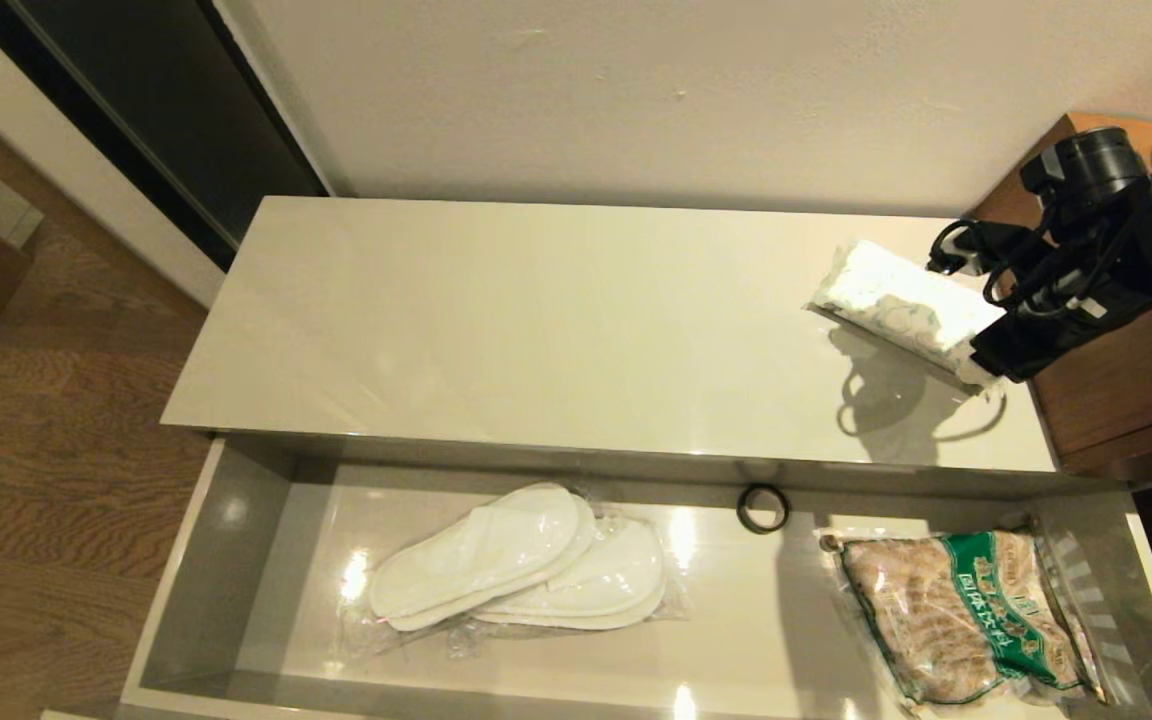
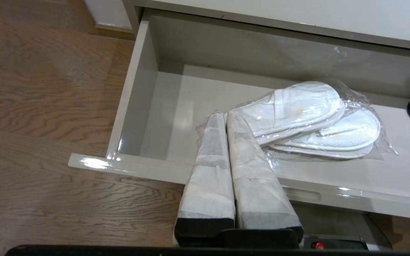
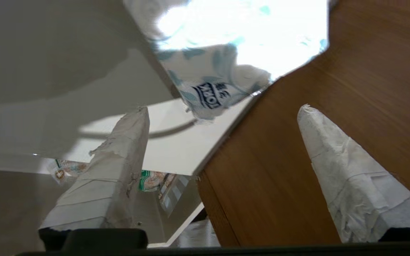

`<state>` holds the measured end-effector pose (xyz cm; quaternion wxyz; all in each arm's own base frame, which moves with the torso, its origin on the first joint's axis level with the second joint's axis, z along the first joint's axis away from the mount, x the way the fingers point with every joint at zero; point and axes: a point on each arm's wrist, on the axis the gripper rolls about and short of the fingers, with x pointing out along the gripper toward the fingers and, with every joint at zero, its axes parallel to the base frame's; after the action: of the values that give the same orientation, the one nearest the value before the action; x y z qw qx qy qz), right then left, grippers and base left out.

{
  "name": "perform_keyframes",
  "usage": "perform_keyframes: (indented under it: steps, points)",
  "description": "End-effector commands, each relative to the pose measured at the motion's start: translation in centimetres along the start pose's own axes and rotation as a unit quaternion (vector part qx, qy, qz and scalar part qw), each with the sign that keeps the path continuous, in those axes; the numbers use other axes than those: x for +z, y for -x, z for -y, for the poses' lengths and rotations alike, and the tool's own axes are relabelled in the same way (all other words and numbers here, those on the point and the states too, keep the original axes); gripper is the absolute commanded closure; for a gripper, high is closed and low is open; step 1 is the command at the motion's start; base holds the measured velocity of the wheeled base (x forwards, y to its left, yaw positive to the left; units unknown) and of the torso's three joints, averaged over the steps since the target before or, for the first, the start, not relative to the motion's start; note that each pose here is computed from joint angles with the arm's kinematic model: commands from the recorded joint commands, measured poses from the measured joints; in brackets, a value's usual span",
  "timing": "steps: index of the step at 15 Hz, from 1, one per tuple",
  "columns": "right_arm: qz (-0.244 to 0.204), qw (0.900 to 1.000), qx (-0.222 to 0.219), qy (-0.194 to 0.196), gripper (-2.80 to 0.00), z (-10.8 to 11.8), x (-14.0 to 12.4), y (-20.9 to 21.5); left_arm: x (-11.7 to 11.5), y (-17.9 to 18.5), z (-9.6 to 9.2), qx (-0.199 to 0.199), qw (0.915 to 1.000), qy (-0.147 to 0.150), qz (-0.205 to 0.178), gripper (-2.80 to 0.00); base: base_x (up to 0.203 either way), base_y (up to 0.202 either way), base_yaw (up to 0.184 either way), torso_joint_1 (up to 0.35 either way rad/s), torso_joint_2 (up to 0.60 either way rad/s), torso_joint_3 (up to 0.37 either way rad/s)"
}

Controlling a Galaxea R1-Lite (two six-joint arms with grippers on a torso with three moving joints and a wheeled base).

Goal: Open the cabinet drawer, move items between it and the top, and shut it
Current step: Pick up the tissue on the table

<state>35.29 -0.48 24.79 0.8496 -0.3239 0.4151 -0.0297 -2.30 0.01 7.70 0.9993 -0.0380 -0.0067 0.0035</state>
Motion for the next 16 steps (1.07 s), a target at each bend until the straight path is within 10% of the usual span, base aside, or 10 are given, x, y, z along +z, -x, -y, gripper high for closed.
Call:
perform_keyframes:
  steps: [1,11,12,16]
  points:
    - [-0.002,1.000,0.012,0.005,-2.80,0.1,0.0,-1.0,0.0,0.0,0.0,0.000,1.0000,0.000,0.000,0.00,0.000,0.000,0.000,0.000,0.00,0.000]
    - [0.018,1.000,0.024,-0.005,-2.80,0.3,1.5,-8.8,0.0,0.0,0.0,0.001,1.0000,0.000,0.000,0.00,0.000,0.000,0.000,0.000,0.00,0.000]
    - [0.017,0.999,0.028,-0.005,-0.35,0.2,1.4,-9.0,0.0,0.0,0.0,0.000,1.0000,0.000,0.000,0.00,0.000,0.000,0.000,0.000,0.00,0.000]
    - [0.007,0.998,0.053,-0.016,0.00,-0.1,1.0,-8.8,0.0,0.0,0.0,0.001,1.0000,0.001,0.000,0.00,0.000,0.000,0.000,0.000,0.00,0.000]
